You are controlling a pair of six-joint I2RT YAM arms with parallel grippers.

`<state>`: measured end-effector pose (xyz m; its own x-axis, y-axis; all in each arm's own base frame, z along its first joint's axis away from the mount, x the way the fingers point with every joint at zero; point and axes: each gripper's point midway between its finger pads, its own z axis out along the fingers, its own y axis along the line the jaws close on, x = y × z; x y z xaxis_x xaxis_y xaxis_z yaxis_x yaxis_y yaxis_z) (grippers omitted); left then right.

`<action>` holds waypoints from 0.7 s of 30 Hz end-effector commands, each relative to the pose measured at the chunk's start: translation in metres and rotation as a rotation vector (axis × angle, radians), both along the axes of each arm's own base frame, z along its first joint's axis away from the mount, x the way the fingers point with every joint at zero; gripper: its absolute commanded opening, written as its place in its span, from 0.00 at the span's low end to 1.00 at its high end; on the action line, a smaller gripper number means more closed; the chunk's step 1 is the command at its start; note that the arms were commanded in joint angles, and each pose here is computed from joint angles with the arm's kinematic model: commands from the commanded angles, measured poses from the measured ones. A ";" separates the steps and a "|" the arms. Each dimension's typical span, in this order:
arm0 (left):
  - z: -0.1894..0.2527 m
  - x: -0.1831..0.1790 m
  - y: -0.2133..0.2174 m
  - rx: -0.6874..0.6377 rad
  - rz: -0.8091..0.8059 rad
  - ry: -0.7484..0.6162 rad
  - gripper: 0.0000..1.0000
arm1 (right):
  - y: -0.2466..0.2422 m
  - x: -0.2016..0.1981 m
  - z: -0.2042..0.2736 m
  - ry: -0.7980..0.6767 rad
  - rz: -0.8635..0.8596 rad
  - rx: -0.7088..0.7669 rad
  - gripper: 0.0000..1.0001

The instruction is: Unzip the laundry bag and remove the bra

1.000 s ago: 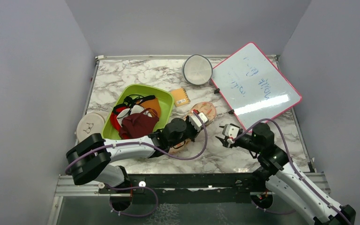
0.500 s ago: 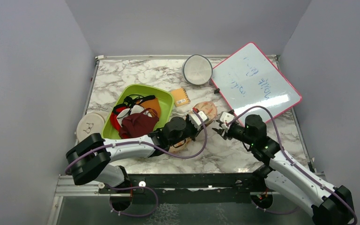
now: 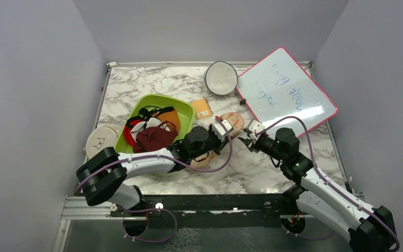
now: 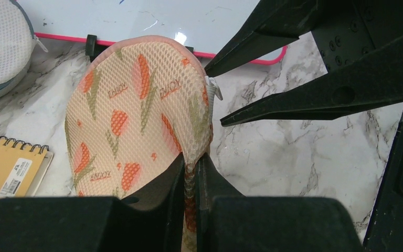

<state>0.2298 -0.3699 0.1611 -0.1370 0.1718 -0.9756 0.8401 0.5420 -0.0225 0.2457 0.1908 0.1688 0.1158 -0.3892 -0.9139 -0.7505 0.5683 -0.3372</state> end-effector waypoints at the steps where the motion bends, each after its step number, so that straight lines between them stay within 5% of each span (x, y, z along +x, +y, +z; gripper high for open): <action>1: 0.015 -0.004 -0.018 -0.055 -0.060 0.016 0.00 | 0.001 0.005 0.004 -0.026 -0.014 0.006 0.37; 8: 0.012 -0.005 -0.020 -0.048 -0.073 0.028 0.00 | -0.004 0.011 0.005 -0.037 -0.051 -0.006 0.34; 21: 0.010 -0.007 -0.022 -0.040 -0.084 0.036 0.00 | -0.015 0.018 0.008 -0.047 -0.123 -0.016 0.12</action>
<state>0.2258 -0.3800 0.1541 -0.1648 0.1853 -0.9688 0.8620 0.5043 -0.0501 0.2556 0.1832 0.1630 0.0909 -0.4213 -0.9023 -0.7135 0.6046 -0.3542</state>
